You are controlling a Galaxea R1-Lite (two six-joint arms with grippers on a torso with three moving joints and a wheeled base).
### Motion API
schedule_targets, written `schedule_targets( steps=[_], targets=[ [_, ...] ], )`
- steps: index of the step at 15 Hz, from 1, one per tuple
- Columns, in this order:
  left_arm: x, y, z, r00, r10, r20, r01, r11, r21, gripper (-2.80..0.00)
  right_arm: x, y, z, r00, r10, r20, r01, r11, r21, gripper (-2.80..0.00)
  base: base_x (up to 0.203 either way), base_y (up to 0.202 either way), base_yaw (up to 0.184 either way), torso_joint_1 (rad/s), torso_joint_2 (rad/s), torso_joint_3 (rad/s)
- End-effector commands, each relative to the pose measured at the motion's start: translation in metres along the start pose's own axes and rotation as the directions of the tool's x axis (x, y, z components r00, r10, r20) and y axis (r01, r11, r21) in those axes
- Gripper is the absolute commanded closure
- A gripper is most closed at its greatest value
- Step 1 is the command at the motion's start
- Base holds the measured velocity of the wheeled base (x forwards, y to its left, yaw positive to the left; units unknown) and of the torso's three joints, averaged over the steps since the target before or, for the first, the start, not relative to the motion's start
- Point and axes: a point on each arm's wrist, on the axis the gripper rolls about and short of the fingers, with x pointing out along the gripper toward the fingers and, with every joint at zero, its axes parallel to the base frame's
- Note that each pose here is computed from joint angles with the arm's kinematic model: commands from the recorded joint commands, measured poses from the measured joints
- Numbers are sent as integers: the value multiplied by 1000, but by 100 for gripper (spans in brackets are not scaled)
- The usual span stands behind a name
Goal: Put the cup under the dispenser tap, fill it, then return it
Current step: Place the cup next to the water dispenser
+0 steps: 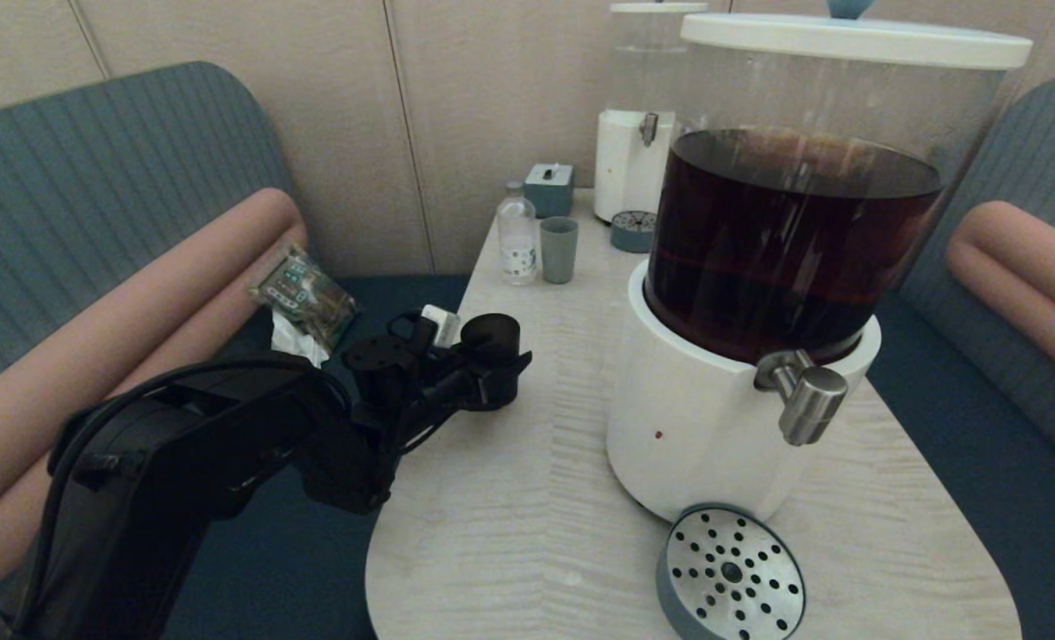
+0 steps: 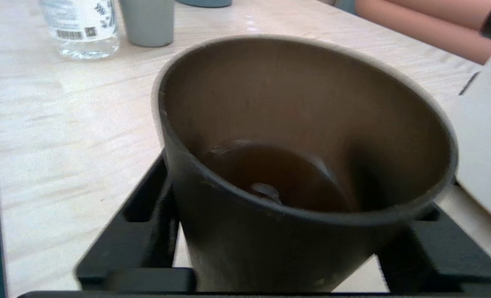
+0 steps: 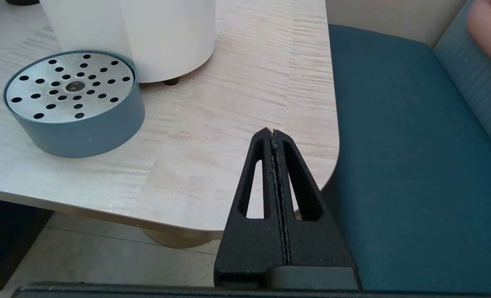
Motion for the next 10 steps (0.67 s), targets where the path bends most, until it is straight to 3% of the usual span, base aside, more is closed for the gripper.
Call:
schedule_targets(
  steps=[1, 7, 10],
  targets=[
    [0, -1, 5, 1000, -5, 18, 5, 1000, 7, -280, 0, 0, 0, 1000, 0, 2, 0, 1000, -1, 0, 0, 0, 0, 0, 0, 0],
    [-12, -9, 10, 1000, -9, -1, 9, 1000, 4, -280, 0, 0, 0, 1000, 0, 2, 0, 1000, -1, 0, 0, 0, 0, 0, 0, 0],
    [-30, -18, 23, 1000, -9, -11, 9, 1000, -3, -280, 0, 0, 0, 1000, 0, 2, 0, 1000, -1, 0, 0, 0, 0, 0, 0, 0]
  ],
)
